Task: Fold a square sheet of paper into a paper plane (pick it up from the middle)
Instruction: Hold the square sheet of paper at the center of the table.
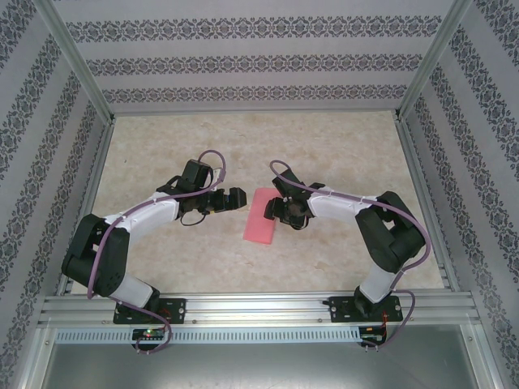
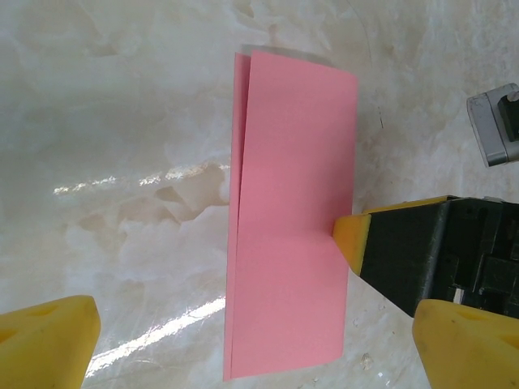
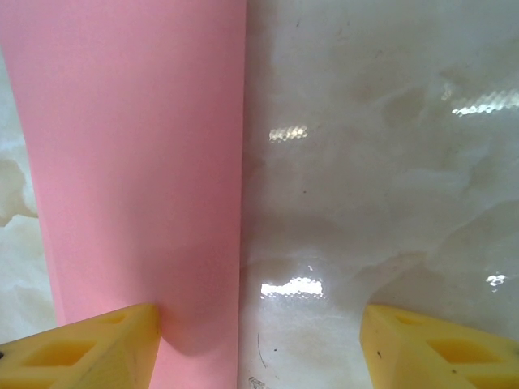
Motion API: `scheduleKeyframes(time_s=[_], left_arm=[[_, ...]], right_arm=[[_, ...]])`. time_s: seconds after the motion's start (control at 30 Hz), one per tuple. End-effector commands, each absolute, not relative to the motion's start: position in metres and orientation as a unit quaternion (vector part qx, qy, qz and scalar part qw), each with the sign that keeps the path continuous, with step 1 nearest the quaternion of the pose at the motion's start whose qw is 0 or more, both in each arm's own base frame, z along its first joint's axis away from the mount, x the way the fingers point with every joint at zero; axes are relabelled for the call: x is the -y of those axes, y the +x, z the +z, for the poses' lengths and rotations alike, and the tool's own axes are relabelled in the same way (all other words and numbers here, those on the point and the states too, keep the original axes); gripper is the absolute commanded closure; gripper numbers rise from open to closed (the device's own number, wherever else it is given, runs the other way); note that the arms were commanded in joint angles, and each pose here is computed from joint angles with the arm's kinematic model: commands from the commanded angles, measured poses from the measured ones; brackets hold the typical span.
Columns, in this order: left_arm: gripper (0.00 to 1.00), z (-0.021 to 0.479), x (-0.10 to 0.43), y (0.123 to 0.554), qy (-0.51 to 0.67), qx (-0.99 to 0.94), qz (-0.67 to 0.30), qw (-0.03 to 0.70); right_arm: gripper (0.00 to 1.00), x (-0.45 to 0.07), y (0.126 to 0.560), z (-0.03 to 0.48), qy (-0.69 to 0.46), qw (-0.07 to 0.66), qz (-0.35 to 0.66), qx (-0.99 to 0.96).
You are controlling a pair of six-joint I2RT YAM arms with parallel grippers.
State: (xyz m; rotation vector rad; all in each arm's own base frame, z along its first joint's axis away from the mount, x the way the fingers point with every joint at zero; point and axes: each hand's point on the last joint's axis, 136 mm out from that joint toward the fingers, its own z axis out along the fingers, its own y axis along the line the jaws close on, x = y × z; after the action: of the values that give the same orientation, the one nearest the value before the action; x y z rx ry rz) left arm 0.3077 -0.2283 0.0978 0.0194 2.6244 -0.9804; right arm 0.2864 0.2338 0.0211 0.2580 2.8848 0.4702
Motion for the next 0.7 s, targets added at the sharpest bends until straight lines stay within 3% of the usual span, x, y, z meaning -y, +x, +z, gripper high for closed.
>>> scheduleKeyframes(time_s=[0.0,0.67], left_arm=[[0.01,0.104,0.237,0.306,0.03,-0.92,-0.352,0.171],[0.01,0.1,0.237,0.305,0.036,-0.921,-0.35,0.165]], right_arm=[[0.33,-0.236,0.294,0.015,0.091,0.102,0.159,-0.978],[0.28,-0.23,0.287,-0.004,0.101,0.072,0.129,-0.984]])
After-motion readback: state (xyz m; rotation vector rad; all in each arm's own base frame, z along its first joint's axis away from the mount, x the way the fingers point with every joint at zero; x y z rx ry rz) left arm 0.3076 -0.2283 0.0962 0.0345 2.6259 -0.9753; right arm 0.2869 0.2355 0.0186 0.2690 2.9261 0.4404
